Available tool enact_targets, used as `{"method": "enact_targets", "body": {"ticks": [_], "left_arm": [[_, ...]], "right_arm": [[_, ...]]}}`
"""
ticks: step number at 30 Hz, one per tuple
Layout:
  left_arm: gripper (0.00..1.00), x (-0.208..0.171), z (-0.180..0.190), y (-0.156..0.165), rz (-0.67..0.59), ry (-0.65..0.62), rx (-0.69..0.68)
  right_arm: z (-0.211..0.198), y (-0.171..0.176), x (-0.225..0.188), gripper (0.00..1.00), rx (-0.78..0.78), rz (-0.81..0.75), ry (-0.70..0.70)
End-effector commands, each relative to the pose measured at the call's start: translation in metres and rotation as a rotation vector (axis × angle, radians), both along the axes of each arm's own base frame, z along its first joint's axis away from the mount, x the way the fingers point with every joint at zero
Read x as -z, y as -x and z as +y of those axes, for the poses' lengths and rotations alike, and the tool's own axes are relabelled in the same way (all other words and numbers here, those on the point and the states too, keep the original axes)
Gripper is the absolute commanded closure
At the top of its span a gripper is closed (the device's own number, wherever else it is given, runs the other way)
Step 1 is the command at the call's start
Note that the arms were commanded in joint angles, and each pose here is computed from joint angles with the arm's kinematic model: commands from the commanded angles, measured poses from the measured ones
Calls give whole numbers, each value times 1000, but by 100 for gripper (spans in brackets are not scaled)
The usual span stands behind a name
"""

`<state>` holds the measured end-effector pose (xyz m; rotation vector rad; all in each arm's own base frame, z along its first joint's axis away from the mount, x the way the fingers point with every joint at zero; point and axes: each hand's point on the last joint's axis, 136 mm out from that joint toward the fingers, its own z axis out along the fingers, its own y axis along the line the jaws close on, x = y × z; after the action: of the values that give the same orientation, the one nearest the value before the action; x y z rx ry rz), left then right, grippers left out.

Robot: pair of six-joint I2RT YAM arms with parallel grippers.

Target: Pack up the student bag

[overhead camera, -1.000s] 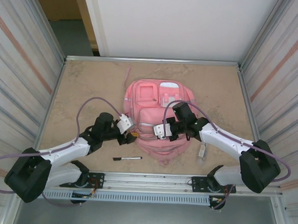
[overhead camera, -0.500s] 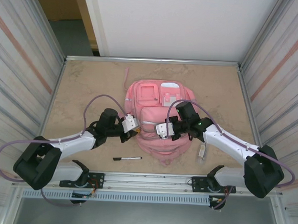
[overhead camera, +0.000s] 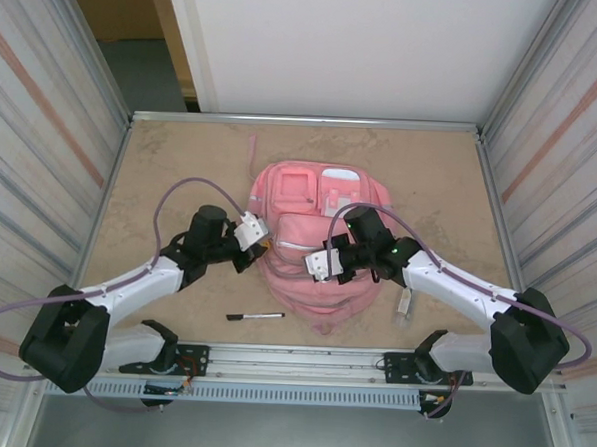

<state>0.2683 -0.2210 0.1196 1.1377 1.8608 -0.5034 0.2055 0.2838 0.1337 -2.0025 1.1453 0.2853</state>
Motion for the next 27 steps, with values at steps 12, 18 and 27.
{"method": "enact_targets", "body": {"ticks": [12, 18, 27], "left_arm": [[70, -21, 32, -42, 58, -40, -301], [53, -43, 45, -31, 159, 131, -480], [52, -25, 55, 11, 551, 245, -681]], "right_arm": [[19, 11, -6, 71, -64, 94, -100], [14, -10, -6, 63, 89, 169, -102], [0, -22, -4, 60, 243, 168, -33]]}}
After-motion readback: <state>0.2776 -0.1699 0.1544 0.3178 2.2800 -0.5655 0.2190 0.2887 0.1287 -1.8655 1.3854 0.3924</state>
